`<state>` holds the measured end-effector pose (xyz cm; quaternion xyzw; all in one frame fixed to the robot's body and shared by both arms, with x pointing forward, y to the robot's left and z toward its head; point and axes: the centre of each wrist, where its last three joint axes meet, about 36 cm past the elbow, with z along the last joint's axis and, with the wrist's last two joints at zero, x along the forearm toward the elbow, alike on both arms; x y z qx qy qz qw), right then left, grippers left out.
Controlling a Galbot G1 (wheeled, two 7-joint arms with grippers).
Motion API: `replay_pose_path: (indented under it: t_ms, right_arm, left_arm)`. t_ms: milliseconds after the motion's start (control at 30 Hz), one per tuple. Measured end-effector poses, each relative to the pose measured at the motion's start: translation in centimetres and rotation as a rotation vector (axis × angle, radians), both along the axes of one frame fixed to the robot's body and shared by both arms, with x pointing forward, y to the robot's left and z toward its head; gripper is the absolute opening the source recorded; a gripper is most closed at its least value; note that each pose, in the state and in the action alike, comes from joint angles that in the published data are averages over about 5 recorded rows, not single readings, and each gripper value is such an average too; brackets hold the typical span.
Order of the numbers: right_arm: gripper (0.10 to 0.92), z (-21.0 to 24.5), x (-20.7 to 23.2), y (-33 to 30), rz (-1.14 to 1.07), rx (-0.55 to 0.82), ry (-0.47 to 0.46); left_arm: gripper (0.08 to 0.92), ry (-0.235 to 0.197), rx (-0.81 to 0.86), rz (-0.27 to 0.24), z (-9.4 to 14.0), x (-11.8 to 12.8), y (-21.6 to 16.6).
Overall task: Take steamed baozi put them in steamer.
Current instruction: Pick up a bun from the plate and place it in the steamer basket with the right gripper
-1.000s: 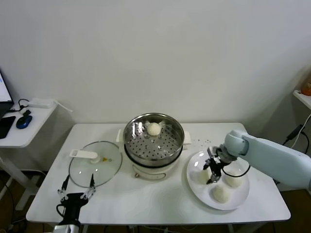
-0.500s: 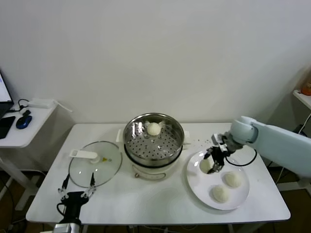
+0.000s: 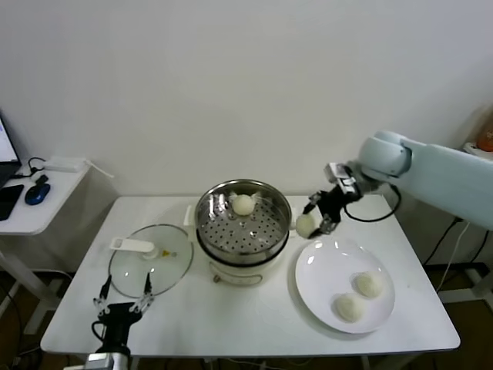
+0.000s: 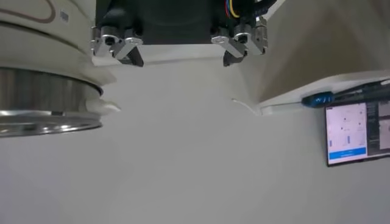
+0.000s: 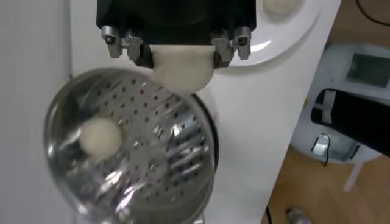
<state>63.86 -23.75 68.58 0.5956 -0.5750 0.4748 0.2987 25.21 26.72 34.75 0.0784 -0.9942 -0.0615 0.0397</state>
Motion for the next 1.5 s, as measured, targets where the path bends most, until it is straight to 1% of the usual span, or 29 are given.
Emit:
replay_pose_path:
  t_ms: [200,433,667,900,1133,1500]
  right_arm:
    - [0.653,1.8,2.2,4.6,0.033,0.000,-0.018]
    - [0.653,1.7,4.9,10.7,0.071,-0.015,-0.028]
    - [0.651,-0.7,6.7,15.6,0.088,-0.026,-0.022]
    - [0.653,-4.2,7.6,18.9,0.099,-0.036,0.006]
    - [0.651,-6.8,7.9,21.0,0.106,-0.041,0.023]
    - [0.653,-9.0,8.3,22.0,0.092,-0.041,0.033]
  left_arm:
    - [0.823,-0.007,-0.006,-0.004,0.4,0.0,-0.1]
    - [0.823,-0.012,-0.008,-0.003,0.6,0.1,0.2]
    - [0.823,-0.017,-0.013,-0.001,0.6,0.2,0.5]
    - [0.823,-0.010,-0.019,0.000,0.4,0.1,0.6]
    - [0.823,-0.007,-0.024,0.002,0.2,0.1,0.6]
    - [0.823,-0.003,-0.028,0.000,0.0,0.1,0.5]
